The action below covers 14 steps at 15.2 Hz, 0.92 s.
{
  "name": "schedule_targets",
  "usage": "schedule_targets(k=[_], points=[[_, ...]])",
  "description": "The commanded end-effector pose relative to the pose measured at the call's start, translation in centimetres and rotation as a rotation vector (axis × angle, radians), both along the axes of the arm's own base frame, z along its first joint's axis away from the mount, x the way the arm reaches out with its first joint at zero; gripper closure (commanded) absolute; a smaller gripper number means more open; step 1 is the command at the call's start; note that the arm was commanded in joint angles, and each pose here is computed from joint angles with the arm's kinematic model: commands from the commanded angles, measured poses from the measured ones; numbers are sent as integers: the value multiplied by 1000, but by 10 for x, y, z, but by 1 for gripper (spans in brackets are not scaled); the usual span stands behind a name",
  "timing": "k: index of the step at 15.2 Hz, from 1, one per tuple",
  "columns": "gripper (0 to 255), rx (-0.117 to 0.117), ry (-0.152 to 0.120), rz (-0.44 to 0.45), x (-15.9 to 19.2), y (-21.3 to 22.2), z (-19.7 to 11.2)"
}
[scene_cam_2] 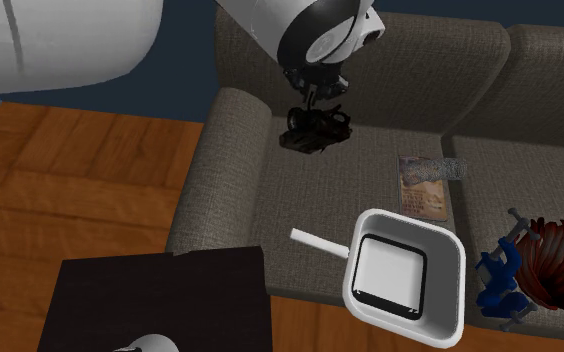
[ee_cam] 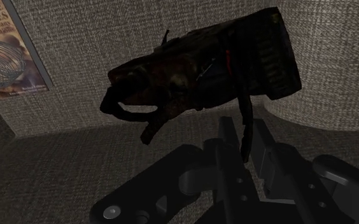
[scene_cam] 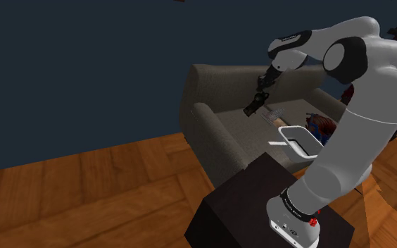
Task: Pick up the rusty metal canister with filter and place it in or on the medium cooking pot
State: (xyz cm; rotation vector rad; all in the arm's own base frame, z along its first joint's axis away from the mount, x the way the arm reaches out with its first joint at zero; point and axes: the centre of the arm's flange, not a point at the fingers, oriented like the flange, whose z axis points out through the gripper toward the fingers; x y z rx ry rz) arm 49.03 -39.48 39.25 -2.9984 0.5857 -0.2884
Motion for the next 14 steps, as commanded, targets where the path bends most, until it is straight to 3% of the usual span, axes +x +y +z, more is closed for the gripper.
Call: schedule_targets(k=[1,14], points=[[255,-1,-1,0,-19,-6,7],[255,-1,-1,0,-181,-50,40]])
